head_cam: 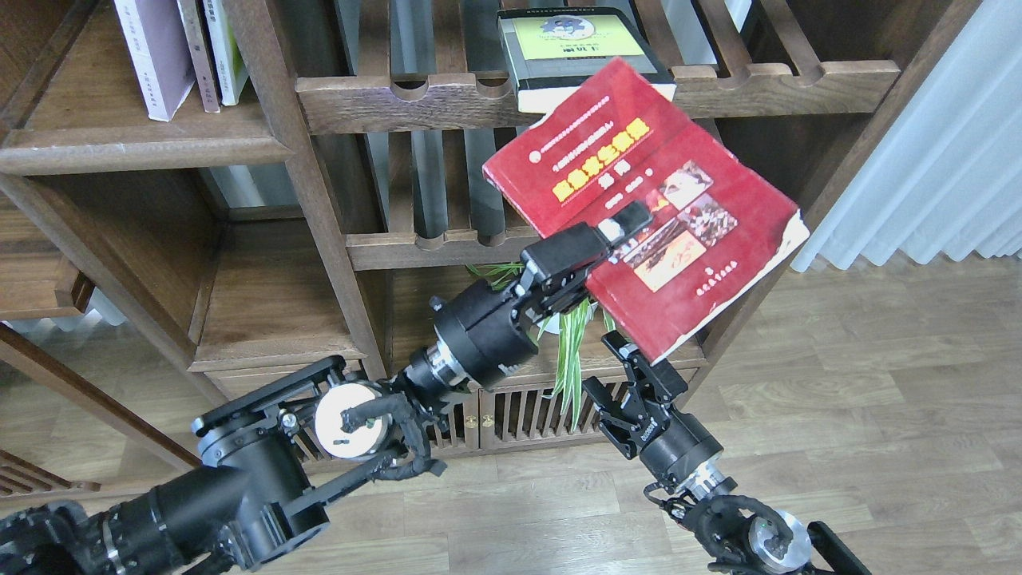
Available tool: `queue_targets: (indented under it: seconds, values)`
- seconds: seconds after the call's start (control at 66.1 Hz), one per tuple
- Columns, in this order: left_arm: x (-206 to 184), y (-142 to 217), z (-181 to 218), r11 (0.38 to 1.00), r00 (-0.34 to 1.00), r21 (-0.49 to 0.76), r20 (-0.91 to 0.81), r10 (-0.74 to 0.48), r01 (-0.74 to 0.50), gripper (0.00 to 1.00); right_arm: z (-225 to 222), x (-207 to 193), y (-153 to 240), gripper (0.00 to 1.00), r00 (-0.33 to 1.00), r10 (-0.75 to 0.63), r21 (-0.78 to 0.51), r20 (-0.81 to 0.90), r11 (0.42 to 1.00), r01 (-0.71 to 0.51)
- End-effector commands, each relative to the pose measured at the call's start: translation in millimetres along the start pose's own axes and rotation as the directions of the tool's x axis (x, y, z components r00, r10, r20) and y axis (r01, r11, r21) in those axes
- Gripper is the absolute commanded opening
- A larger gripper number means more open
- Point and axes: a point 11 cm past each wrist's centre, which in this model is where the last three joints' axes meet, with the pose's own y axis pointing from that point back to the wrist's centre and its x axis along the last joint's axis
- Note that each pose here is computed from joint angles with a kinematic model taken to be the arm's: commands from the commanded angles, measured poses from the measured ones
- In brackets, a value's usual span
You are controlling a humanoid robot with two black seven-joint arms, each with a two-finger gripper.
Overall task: Organize books on shelf
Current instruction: 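Lift the red book with the left gripper up toward the upper shelf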
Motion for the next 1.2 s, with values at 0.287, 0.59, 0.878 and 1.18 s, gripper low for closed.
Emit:
queue_targets:
  seconds: [0.287,0.59,0.878,1.18]
  values:
    - [-39.8,-33.8,27.8,0.995,0.989,0.02,0.113,-0.099,0.097,0.07,-3.8,-5.1,-6.9,0.99,1.0,-0.006,-0.009,-0.019,1.0,0.006]
    - [-81.7,-54.1,61.7,0.98,0.957,-0.006,0.22,-0.192,0.198,0.07,-5.4,-6.9,-11.1,0.99,1.0,-0.008,-0.014,-0.03,1.0,0.007]
    - [-126.5,-70.4,87.4,0.956,0.896,-0.001,0.35,-0.273,0.292,0.07,-8.1,-11.6,-15.0,0.99,0.999,-0.014,-0.022,-0.047,1.0,0.013]
    - [-192.4,-77.9,128.5,0.897,0.818,-0.055,0.437,-0.373,0.439,0.1,-10.2,-11.2,-14.6,0.99,0.999,-0.01,-0.02,-0.052,1.0,0.009]
